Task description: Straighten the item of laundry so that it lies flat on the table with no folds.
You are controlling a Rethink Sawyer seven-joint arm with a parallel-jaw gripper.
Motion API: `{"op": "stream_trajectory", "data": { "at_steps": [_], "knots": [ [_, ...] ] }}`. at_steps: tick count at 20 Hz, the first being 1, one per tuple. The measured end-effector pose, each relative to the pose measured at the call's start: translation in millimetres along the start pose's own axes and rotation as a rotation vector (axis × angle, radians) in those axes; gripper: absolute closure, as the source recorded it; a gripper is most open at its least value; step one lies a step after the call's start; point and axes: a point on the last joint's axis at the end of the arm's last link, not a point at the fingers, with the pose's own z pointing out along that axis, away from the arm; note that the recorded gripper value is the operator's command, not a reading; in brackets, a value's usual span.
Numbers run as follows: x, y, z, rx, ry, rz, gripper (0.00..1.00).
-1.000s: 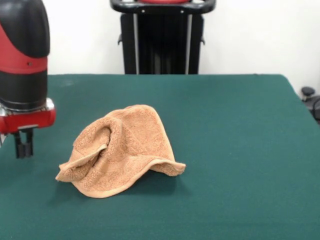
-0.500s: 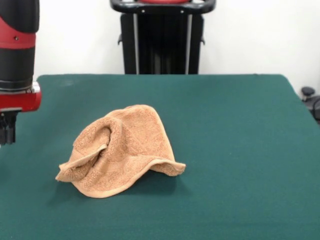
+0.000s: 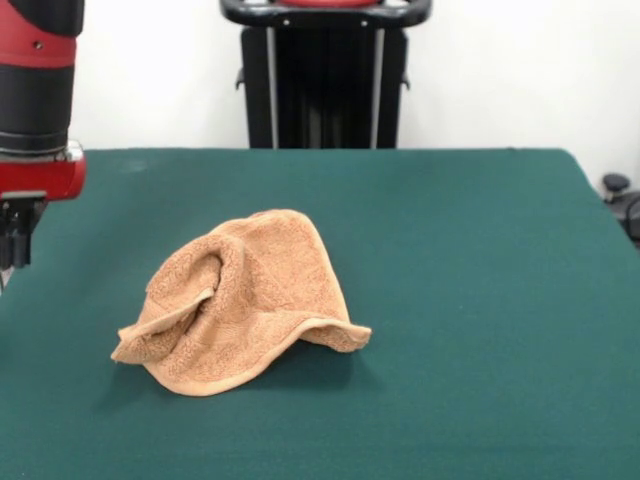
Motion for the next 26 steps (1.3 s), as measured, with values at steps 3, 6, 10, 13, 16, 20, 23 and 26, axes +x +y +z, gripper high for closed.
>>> {"op": "stream_trajectory", "data": {
  "at_steps": [3, 6, 10, 13, 16, 20, 23, 26],
  "knots": [
    [-4.7, 6.4, -11.0, 0.002, -0.001, -0.018, 1.00],
    [-8.9, 14.9, -21.4, 0.002, 0.000, -0.038, 1.00],
    [-12.1, 25.1, -30.3, -0.002, 0.002, -0.060, 1.00],
    [-15.3, 36.1, -38.8, -0.010, 0.003, -0.076, 1.00],
    [-16.5, 47.2, -50.2, -0.025, 0.003, -0.079, 1.00],
    [-14.4, 58.0, -64.4, -0.055, 0.002, -0.054, 1.00],
    [-11.9, 65.4, -72.9, -0.076, 0.002, -0.037, 1.00],
    [-10.5, 73.7, -79.7, -0.093, 0.004, -0.030, 1.00]
  ]
}}
